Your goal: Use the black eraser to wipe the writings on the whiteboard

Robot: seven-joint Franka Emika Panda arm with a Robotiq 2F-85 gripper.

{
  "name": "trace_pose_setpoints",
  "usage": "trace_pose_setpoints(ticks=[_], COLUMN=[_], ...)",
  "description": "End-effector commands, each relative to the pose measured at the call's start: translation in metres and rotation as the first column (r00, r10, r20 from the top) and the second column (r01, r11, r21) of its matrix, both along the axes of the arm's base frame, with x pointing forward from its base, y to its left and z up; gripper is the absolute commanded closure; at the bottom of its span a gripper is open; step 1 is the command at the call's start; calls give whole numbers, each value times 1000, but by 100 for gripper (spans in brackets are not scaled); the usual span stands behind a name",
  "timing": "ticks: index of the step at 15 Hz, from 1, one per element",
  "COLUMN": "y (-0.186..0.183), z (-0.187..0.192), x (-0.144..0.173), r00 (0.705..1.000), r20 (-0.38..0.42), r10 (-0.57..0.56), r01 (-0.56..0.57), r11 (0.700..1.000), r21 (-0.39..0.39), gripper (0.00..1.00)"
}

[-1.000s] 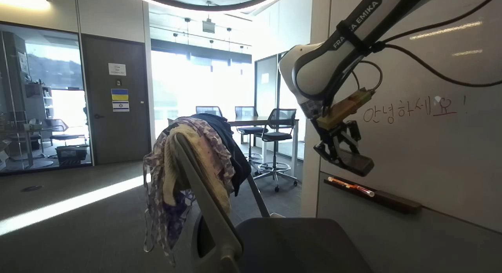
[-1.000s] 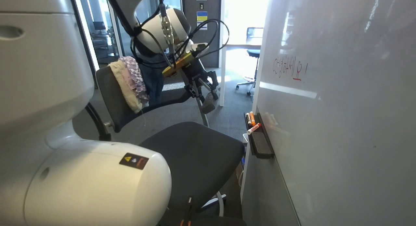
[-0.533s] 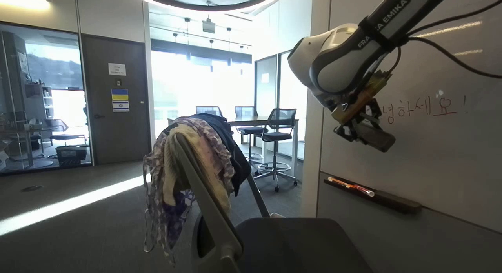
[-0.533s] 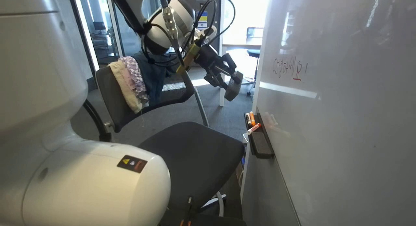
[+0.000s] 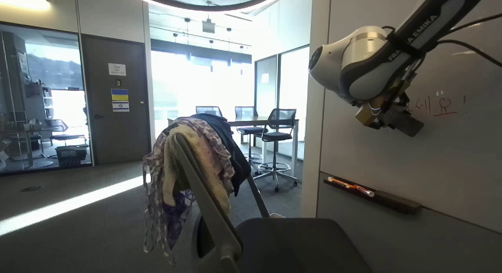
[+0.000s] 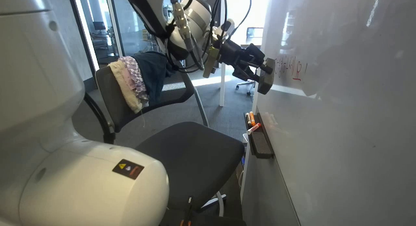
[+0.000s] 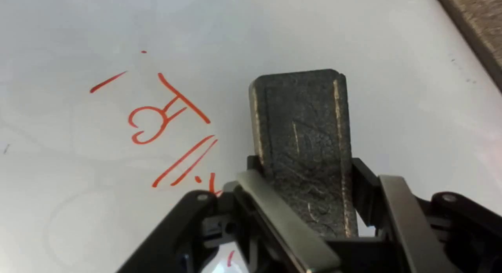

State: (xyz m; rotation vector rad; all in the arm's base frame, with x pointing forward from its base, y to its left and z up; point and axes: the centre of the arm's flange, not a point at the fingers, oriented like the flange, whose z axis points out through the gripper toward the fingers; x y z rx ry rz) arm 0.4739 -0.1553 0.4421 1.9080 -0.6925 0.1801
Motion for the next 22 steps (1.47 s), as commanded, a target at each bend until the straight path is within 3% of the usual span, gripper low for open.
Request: trace_pose_setpoints(ticks=[1,4,8,16,22], y=[-30,-49,-53,-31,-12], z=[-1,-3,-7,34,51], x=[-13,-22,-14,36,74], r00=[998,996,994,996,1000], r20=[50,69,83,86,-1], r10=[28,50,72,17,-25], r01=[-20,-34,-50,1,24], r11=[990,974,971,977,990], r21=[-139,-223,-234,-212,-140], gripper=[69,69,69,69,69])
